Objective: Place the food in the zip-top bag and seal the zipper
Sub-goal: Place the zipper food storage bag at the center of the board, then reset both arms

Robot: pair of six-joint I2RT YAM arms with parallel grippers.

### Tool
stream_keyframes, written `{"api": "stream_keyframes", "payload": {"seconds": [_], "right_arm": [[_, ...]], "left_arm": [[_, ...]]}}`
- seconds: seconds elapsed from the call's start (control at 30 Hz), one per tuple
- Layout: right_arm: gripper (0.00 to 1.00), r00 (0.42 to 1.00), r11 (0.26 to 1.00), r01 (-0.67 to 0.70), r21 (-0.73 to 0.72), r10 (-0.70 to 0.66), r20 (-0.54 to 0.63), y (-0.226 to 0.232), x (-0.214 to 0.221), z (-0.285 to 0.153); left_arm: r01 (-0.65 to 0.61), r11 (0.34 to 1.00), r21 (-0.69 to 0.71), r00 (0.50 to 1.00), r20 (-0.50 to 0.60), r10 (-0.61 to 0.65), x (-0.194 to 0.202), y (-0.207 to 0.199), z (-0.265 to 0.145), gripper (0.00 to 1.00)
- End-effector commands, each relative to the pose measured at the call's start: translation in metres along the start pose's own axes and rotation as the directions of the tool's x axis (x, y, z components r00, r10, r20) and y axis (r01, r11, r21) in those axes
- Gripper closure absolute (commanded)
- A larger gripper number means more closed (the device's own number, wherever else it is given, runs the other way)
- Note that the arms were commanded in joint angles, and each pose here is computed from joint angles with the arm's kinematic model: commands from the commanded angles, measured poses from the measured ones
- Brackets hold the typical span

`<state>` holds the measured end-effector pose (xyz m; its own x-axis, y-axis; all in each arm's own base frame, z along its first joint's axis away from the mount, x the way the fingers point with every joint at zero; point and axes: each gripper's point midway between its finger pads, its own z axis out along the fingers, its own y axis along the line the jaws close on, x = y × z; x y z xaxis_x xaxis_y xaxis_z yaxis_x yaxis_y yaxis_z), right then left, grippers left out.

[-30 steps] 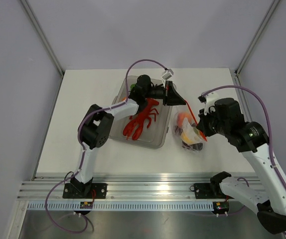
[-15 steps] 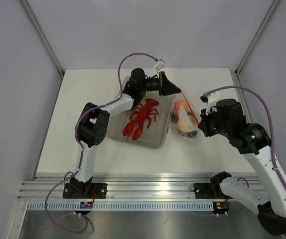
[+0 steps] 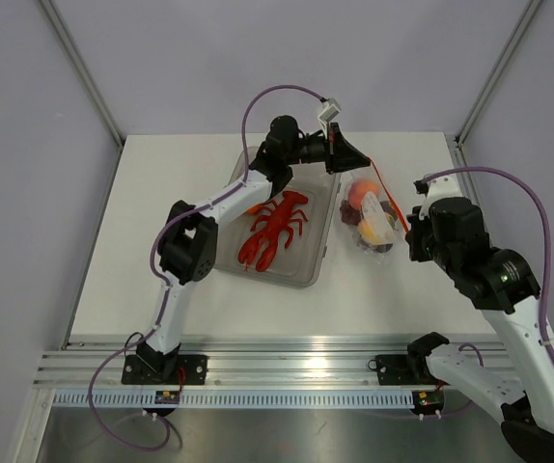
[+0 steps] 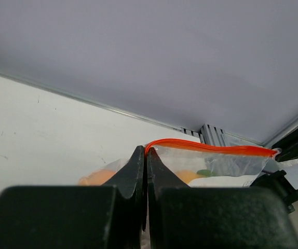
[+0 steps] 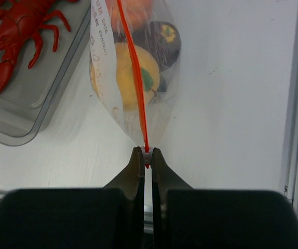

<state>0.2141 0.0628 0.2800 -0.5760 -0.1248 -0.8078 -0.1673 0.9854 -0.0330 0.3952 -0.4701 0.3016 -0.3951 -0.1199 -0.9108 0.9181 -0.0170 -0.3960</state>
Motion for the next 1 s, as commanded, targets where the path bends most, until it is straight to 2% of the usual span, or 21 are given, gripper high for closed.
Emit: {"api": "stream_keyframes", "payload": {"seconds": [0.0, 0.07, 0.13, 0.17, 0.2, 0.23, 0.3, 0.33, 0.37, 0.4, 0.47, 0.53, 0.6, 0.63, 0.67, 0.7, 0.73, 0.8, 0.87, 0.9, 0.97], "right_arm": [[1.0, 0.99, 0.991, -0.071, 0.114, 0.055, 0.132, -0.025, -0.026, -0.024], [1.0, 0.988, 0.987, -0.074, 0.145, 0.053, 0.144, -0.031, -0.026, -0.025], [1.0, 0.988, 0.986, -0.071, 0.154, 0.048, 0.145, -0.032, -0.026, -0.022], [1.0, 0.989, 0.987, -0.067, 0.143, 0.047, 0.143, -0.029, -0.026, -0.02], [1.0, 0.991, 0.992, -0.059, 0.109, 0.045, 0.125, -0.022, -0.02, -0.013], [1.0, 0.992, 0.995, -0.05, 0.081, 0.041, 0.116, -0.016, -0.018, -0.009], [0.91, 0.998, 0.998, -0.033, -0.06, 0.036, 0.044, 0.014, -0.006, 0.006], [0.67, 0.999, 0.993, -0.039, -0.112, 0.041, 0.014, 0.025, -0.001, 0.011], [0.58, 0.998, 0.986, -0.044, -0.162, 0.037, -0.042, 0.037, 0.008, 0.021], [0.45, 0.997, 0.985, -0.05, -0.163, 0.04, -0.063, 0.039, 0.011, 0.025], [0.38, 0.996, 0.989, -0.059, -0.135, 0.049, -0.076, 0.037, 0.012, 0.033], [0.29, 0.996, 0.993, -0.08, -0.085, 0.076, -0.046, 0.029, 0.006, 0.034], [0.19, 0.992, 0.993, -0.117, 0.015, 0.117, 0.041, 0.01, -0.01, 0.027], [0.14, 0.986, 0.988, -0.146, 0.043, 0.142, 0.083, 0.003, -0.018, 0.024], [0.04, 0.978, 0.98, -0.17, 0.1, 0.156, 0.135, -0.01, -0.026, 0.017], [0.01, 0.972, 0.973, -0.192, 0.129, 0.17, 0.164, -0.016, -0.03, 0.015], [0.01, 0.964, 0.965, -0.215, 0.153, 0.184, 0.192, -0.022, -0.034, 0.011], [0.01, 0.943, 0.93, -0.275, 0.245, 0.211, 0.259, -0.042, -0.044, 0.002], [0.0, 0.918, 0.882, -0.345, 0.32, 0.247, 0.309, -0.058, -0.049, -0.006], [0.0, 0.912, 0.868, -0.363, 0.339, 0.257, 0.319, -0.062, -0.049, -0.008], [0.01, 0.897, 0.844, -0.399, 0.359, 0.278, 0.342, -0.066, -0.052, -0.008]], "left_arm": [[-0.113, 0.994, 0.009, 0.991, 0.072, 0.112, -0.041, -0.008, 0.019, 1.0], [-0.099, 0.995, 0.011, 0.994, 0.05, 0.098, -0.032, -0.001, 0.032, 1.0], [-0.126, 0.992, 0.009, 0.989, 0.081, 0.125, -0.051, -0.004, 0.041, 1.0], [-0.107, 0.994, 0.002, 0.991, 0.075, 0.107, -0.042, 0.006, 0.047, 0.96], [-0.11, 0.994, -0.006, 0.99, 0.086, 0.11, -0.047, 0.007, 0.049, 0.82], [-0.109, 0.994, -0.033, 0.988, 0.107, 0.112, -0.056, 0.009, 0.049, 0.32], [-0.111, 0.992, -0.06, 0.985, 0.123, 0.118, -0.067, 0.011, 0.042, 0.01], [-0.096, 0.992, -0.088, 0.987, 0.122, 0.106, -0.063, 0.017, 0.037, 0.01], [-0.101, 0.989, -0.111, 0.984, 0.133, 0.116, -0.072, 0.022, 0.025, 0.01], [-0.128, 0.985, -0.119, 0.976, 0.159, 0.146, -0.095, 0.007, 0.015, 0.01], [-0.12, 0.976, -0.182, 0.977, 0.15, 0.148, -0.101, 0.016, -0.007, 0.01], [-0.148, 0.96, -0.236, 0.965, 0.179, 0.193, -0.134, -0.005, -0.03, 0.01], [-0.151, 0.939, -0.311, 0.965, 0.162, 0.208, -0.136, -0.003, -0.054, 0.01], [-0.169, 0.923, -0.346, 0.955, 0.174, 0.24, -0.155, -0.024, -0.068, 0.01], [-0.194, 0.903, -0.383, 0.951, 0.15, 0.269, -0.155, -0.024, -0.077, 0.01], [-0.182, 0.881, -0.437, 0.956, 0.131, 0.262, -0.146, -0.018, -0.086, 0.01], [-0.195, 0.867, -0.459, 0.951, 0.127, 0.281, -0.155, -0.038, -0.099, 0.01], [-0.185, 0.834, -0.52, 0.96, 0.087, 0.268, -0.135, -0.034, -0.115, 0.01], [-0.2, 0.808, -0.554, 0.955, 0.073, 0.286, -0.134, -0.053, -0.134, 0.01], [-0.181, 0.791, -0.584, 0.968, 0.039, 0.25, -0.109, -0.045, -0.143, 0.01], [-0.164, 0.73, -0.663, 0.967, 0.037, 0.251, -0.104, -0.051, -0.167, 0.01]]}}
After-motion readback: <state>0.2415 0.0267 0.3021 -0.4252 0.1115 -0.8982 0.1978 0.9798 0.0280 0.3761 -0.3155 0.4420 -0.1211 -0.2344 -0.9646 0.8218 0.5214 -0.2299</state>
